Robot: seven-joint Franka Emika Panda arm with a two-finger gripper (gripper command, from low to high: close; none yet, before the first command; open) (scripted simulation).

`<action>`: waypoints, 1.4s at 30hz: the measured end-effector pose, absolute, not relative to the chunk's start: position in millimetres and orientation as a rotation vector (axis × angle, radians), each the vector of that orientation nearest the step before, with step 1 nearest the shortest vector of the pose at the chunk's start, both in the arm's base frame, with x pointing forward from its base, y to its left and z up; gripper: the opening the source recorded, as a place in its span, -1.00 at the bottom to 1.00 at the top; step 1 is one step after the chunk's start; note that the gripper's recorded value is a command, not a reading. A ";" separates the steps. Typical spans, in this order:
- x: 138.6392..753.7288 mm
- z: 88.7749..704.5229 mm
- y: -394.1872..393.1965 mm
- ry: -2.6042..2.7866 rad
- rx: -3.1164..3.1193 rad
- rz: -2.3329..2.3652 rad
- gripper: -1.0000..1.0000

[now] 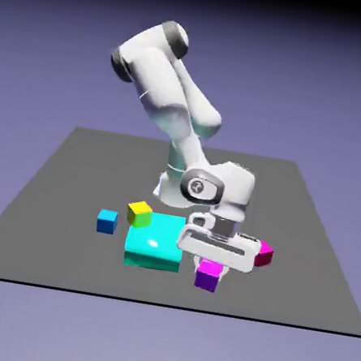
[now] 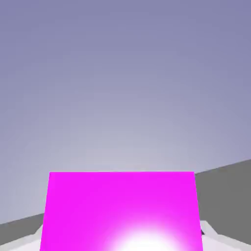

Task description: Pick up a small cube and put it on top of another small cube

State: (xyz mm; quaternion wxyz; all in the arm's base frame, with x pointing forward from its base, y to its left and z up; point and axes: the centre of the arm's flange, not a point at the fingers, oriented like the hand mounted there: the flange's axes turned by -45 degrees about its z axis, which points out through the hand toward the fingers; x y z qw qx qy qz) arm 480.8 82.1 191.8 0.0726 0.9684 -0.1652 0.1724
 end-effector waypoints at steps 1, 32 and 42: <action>480.4 194.7 68.8 -0.543 2.887 0.503 -1.00; 270.3 236.5 -147.7 -2.112 1.798 0.411 -1.00; 270.9 215.3 -161.1 -2.086 1.774 0.445 -1.00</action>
